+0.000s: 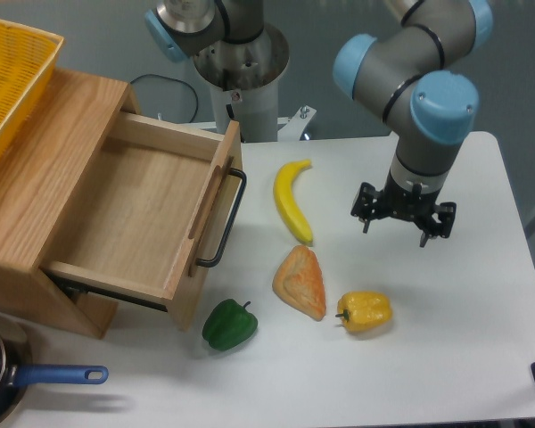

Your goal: Pick up the yellow pepper

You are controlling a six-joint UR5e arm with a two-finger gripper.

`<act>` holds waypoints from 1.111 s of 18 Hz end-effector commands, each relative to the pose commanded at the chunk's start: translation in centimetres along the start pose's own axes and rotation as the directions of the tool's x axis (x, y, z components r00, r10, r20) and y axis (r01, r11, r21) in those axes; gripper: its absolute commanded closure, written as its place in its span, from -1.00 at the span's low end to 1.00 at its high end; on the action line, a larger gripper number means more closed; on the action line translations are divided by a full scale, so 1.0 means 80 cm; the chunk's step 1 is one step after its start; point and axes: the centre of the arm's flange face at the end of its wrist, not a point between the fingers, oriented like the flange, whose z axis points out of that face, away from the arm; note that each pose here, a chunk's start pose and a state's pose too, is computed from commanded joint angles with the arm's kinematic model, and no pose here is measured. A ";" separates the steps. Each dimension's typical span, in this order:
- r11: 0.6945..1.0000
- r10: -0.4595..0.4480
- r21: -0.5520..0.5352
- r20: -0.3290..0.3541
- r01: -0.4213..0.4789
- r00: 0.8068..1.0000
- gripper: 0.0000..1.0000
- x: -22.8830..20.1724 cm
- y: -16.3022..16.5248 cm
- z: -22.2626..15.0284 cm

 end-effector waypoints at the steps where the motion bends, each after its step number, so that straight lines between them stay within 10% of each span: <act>1: 1.000 0.000 0.001 0.001 0.000 1.000 -1.00 0.000 0.000 -0.001; 17: 0.999 0.031 -0.025 -0.035 -0.032 0.999 -1.00 -0.011 -0.005 0.071; 20: 0.982 0.184 -0.027 -0.059 -0.185 0.981 -1.00 -0.013 -0.007 0.089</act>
